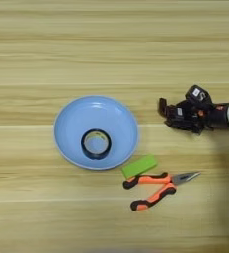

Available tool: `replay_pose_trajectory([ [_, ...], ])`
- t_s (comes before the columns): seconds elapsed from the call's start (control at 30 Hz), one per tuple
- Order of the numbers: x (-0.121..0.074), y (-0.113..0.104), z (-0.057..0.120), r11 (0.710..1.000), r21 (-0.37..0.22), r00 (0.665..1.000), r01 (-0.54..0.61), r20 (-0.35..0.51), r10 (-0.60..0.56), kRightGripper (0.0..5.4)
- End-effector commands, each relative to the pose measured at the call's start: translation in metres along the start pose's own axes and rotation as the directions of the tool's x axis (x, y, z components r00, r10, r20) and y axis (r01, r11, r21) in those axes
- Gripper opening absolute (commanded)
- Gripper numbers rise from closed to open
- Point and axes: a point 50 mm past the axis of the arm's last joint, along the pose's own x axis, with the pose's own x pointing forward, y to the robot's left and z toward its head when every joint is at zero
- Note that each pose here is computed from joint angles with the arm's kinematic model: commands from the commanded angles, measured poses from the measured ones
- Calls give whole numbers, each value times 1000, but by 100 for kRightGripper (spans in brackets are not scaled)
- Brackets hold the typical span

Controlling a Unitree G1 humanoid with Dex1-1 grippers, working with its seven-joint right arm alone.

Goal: Move the objects on the table

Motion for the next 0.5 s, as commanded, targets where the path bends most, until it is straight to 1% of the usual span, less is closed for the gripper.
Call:
replay_pose_trajectory([
  [0.03, -13, -15, 33, 992, -89, 993, 84, 84, -77, 379],
  [0.2, -14, -10, 48, 987, -136, 987, 88, 149, -67, 378],
  [0.33, -16, 1, 65, 977, -197, 978, 76, 204, -35, 376],
  [0.5, -16, 19, 81, 964, -262, 969, 52, 245, 15, 373],
])
